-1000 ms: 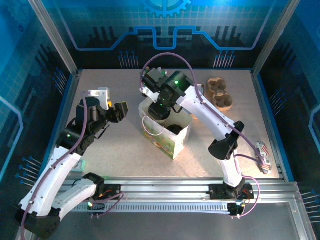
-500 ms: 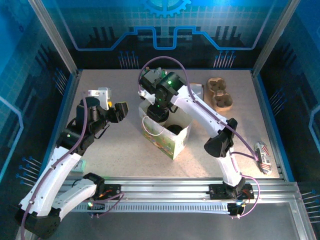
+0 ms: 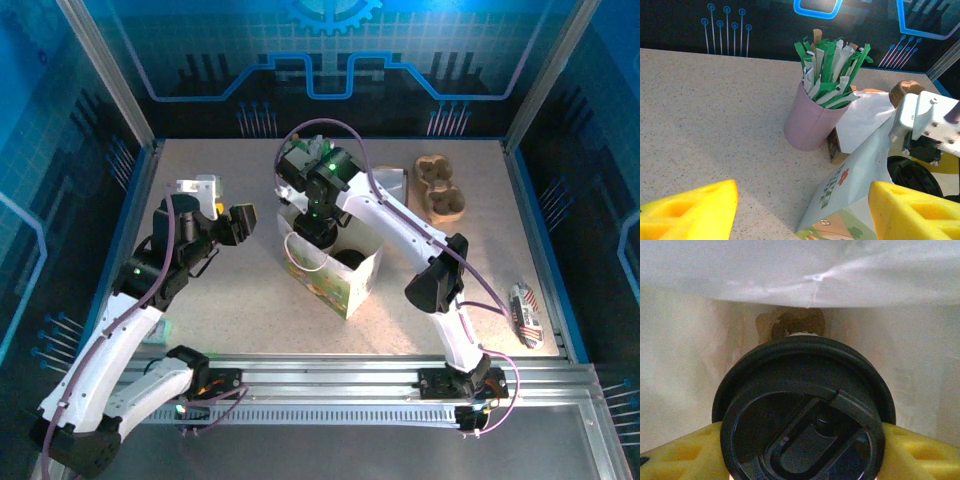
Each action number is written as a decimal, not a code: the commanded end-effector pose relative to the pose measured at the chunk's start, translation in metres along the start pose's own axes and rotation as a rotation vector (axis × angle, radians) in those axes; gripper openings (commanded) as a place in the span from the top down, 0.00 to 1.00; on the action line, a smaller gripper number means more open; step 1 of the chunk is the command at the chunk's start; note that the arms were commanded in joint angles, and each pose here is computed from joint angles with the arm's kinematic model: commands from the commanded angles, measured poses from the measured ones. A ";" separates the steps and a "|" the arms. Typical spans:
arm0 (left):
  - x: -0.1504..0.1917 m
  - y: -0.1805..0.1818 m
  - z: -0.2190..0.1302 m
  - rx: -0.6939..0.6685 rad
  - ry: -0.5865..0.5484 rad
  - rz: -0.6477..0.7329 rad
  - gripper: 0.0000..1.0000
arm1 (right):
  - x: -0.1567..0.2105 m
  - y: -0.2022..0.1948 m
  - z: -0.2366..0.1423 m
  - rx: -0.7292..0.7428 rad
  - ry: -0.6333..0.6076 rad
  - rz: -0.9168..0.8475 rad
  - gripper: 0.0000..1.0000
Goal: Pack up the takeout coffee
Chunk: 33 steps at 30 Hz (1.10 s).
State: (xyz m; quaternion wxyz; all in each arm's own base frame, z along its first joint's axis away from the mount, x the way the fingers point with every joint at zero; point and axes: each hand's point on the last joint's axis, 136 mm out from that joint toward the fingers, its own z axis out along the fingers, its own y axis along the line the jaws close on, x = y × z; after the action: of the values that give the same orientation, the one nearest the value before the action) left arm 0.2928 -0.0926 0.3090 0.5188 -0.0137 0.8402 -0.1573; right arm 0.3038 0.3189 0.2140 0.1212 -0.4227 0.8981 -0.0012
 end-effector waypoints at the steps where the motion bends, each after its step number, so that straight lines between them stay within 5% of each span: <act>1: 0.000 0.004 0.003 -0.014 -0.007 -0.002 0.30 | 0.006 0.001 0.000 -0.007 0.017 -0.003 0.44; 19: 0.002 0.005 0.004 -0.018 -0.001 0.000 0.30 | 0.006 -0.003 -0.033 0.008 -0.094 0.029 0.45; 33: 0.001 0.005 0.003 -0.019 -0.003 0.000 0.29 | 0.016 0.002 0.000 0.000 0.002 0.019 0.46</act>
State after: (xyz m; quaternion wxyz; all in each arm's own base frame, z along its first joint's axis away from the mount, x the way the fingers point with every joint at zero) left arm 0.2931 -0.0927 0.3065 0.5162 -0.0136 0.8419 -0.1564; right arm 0.2922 0.3065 0.2191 0.1303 -0.4155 0.9002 0.0025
